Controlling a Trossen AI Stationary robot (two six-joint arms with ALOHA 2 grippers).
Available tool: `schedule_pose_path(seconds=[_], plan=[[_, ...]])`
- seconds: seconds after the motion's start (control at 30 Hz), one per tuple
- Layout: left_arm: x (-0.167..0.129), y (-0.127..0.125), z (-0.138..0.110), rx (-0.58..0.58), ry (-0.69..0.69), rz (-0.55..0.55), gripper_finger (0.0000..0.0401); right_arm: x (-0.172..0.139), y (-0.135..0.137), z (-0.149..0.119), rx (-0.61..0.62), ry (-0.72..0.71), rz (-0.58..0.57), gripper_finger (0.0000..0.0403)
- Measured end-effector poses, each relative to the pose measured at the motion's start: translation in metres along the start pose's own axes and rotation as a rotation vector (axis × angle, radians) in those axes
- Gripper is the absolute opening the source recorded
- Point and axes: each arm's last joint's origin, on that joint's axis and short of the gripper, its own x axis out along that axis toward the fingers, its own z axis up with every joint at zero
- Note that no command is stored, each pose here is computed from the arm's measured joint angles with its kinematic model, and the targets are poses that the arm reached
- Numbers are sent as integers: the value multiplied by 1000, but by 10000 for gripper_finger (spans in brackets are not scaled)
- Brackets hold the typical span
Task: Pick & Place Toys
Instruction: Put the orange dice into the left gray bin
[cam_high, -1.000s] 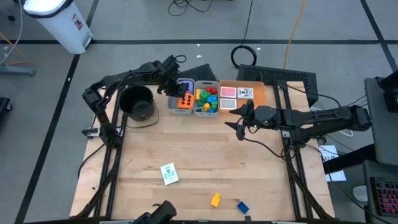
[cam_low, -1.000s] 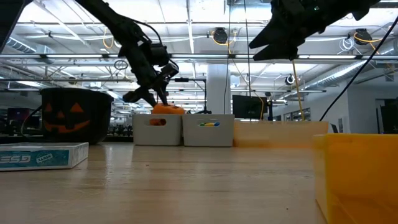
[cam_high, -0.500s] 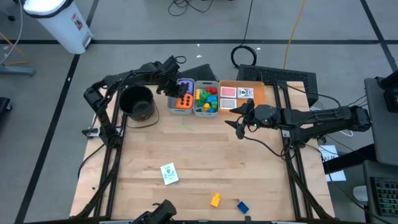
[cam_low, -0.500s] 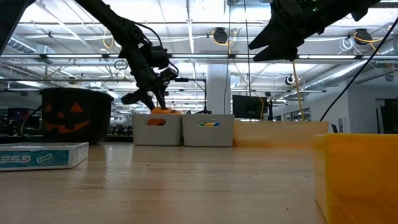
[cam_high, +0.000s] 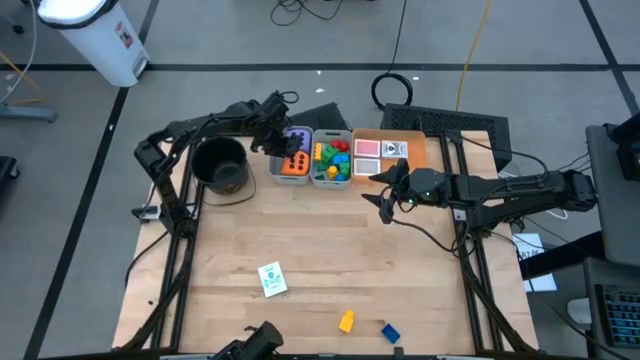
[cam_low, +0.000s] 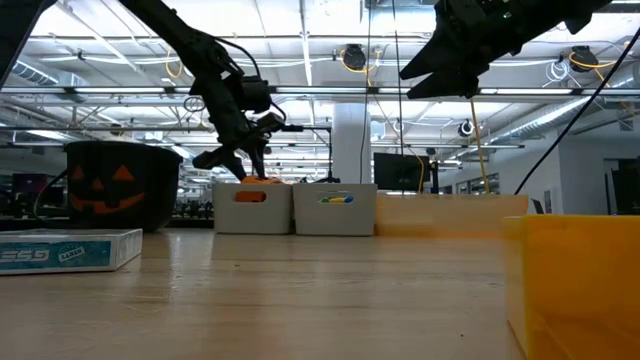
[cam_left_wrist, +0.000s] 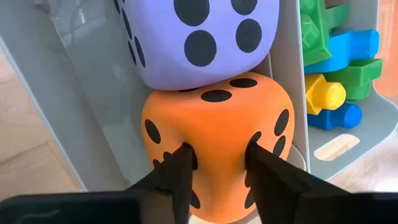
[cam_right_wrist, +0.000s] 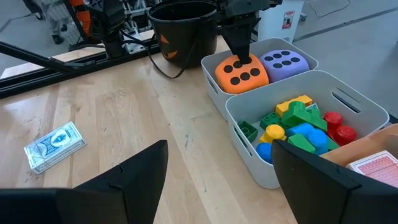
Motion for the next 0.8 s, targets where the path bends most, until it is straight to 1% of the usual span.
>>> schedule_pose_path(seconds=[0.23,0.4,0.53,0.8], plan=[[0,0,1,3,-13,5,219,0,0,0,0,0,0,274],[0,-1,2,8,-19,-12,263,0,0,0,0,0,0,274],[0,-2,3,12,-24,-22,280,0,0,0,0,0,0,274],[-3,3,6,-4,-17,-35,282,0,0,0,0,0,0,274]])
